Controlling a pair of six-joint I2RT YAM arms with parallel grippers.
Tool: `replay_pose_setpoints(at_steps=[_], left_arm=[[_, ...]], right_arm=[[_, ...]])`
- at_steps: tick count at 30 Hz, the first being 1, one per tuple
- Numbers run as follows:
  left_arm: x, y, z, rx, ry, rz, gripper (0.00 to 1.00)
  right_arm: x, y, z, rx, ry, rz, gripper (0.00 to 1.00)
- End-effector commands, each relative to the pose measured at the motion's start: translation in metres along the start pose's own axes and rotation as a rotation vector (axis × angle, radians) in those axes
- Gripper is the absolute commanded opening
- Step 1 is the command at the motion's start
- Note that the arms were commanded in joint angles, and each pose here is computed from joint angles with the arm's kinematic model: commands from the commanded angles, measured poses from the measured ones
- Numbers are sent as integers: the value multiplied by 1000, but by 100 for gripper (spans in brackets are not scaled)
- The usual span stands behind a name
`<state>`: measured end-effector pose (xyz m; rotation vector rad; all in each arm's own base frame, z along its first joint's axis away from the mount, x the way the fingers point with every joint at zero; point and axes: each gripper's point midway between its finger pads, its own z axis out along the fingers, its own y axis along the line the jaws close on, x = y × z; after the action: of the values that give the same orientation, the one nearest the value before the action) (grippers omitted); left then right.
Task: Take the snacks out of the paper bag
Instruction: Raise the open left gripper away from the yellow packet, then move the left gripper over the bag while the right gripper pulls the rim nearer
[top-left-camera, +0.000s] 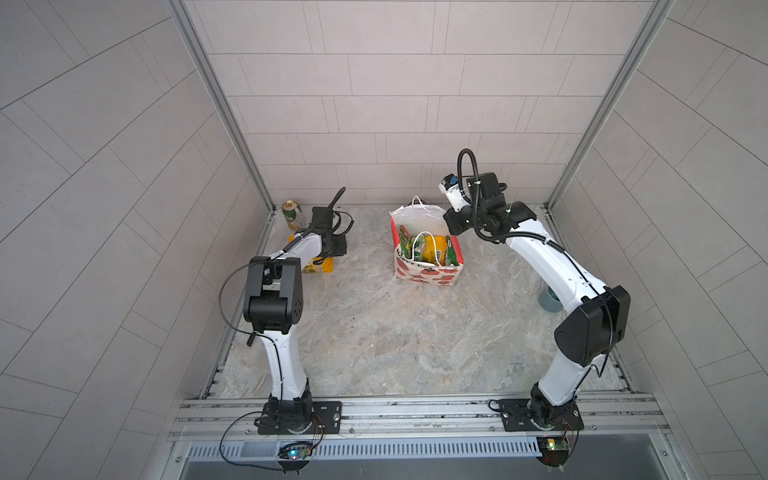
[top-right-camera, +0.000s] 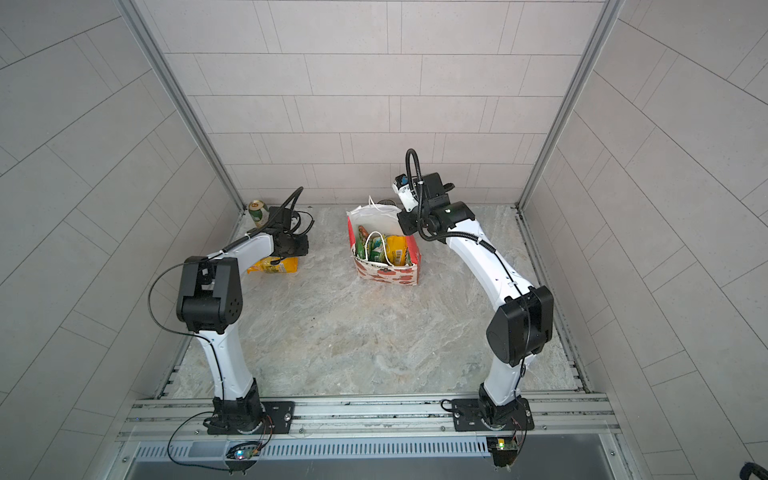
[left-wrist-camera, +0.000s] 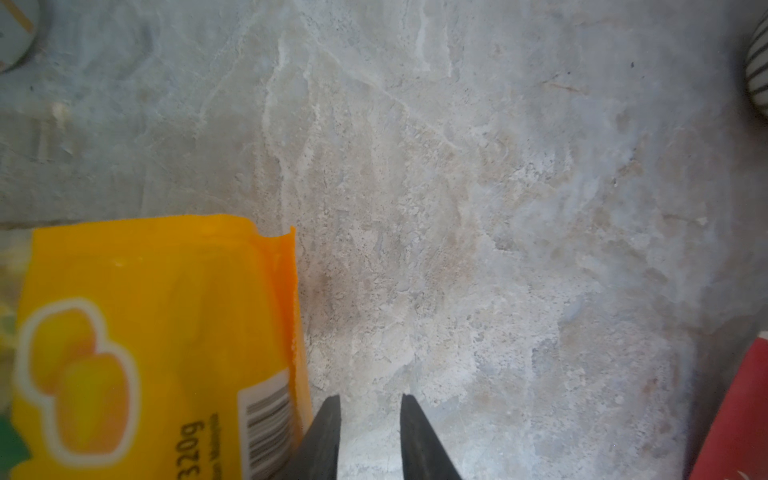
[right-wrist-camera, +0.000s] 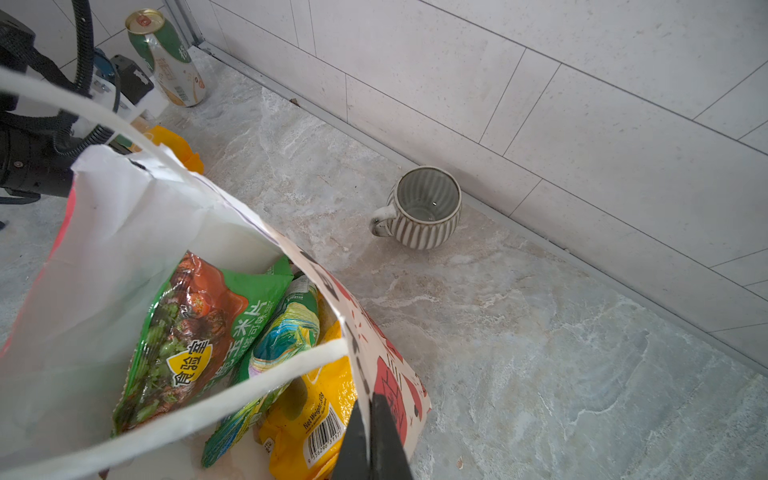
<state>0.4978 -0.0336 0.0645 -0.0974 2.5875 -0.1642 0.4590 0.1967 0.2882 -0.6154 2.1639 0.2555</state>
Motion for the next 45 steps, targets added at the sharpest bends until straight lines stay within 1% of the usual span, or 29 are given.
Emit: replay_pose_setpoints(at_steps=[1,7,12,15,18,20,25,27,31,33,38,41,45], left_arm=[[2,6,-16,-39,-1,13,31],[-4,13,-30,-79,-28,4,31],[-10,14,-43,-93,-60,-32,32],[-19,-1,-60,-32,-95,-49,32],[-32,-24,-88,25,-165,-43,35],[-42,-41,-113,77,-244,-41,36],[-57,-71,-166,160,-479,-35,44],[-60,-75,-181,185,-525,-38,45],[-65,-91,-198,234,-544,8,46],[-66,-97,-199,237,-536,28,46],[-67,-105,-199,269,-535,37,46],[-66,-111,-202,281,-524,58,46],[-64,-123,-219,278,-535,94,46]], right_arm=[[-32,7,-26,-11,-114,-26,0],[-31,10,-24,-18,-101,-38,0],[-34,14,-25,-19,-103,-55,0],[-35,14,-23,-21,-103,-55,0],[-38,15,-20,-27,-96,-61,0],[-40,16,-18,-36,-94,-83,0],[-45,16,-10,-34,-91,-118,0],[-47,13,-7,-23,-84,-113,0],[-61,9,-1,-7,-115,-98,0],[-69,6,1,6,-123,-90,0],[-89,-2,3,35,-143,-73,0],[-92,-9,-1,68,-150,-55,0],[-87,-21,-11,116,-146,-4,0]])
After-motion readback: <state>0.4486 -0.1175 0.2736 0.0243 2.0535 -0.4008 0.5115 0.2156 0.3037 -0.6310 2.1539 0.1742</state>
